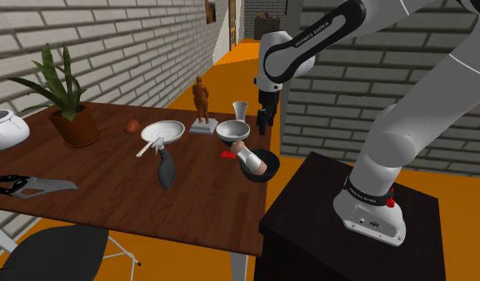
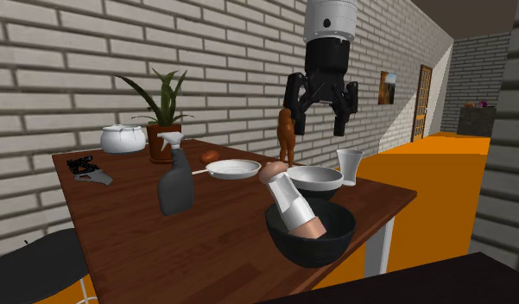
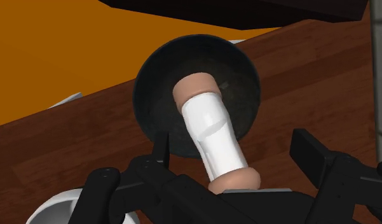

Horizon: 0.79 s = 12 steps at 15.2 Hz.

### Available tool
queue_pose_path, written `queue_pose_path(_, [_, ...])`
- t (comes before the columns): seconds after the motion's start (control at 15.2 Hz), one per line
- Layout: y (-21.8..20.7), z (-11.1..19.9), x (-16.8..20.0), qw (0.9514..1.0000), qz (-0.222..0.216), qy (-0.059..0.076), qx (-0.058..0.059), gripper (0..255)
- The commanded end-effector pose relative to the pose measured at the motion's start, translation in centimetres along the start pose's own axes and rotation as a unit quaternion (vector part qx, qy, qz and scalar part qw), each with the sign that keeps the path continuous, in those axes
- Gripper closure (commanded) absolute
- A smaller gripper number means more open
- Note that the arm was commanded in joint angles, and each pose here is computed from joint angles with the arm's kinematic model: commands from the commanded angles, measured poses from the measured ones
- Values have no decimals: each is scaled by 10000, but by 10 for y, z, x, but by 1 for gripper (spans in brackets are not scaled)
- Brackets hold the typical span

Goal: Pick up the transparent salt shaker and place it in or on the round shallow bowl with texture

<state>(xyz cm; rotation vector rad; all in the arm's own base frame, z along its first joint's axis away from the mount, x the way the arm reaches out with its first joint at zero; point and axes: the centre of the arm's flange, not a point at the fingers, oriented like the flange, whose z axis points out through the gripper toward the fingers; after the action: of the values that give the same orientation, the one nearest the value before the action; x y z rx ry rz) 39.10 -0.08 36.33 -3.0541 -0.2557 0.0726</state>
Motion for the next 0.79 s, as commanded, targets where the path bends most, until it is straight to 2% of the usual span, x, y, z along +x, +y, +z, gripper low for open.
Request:
queue_pose_path(0.0, [0, 0, 0, 10000, 0, 0, 0, 0])
queue_pose_path(0.26, [0, -50, 0, 10000, 0, 0, 0, 0])
queue_pose_path(0.73, [0, -50, 0, 10000, 0, 0, 0, 0])
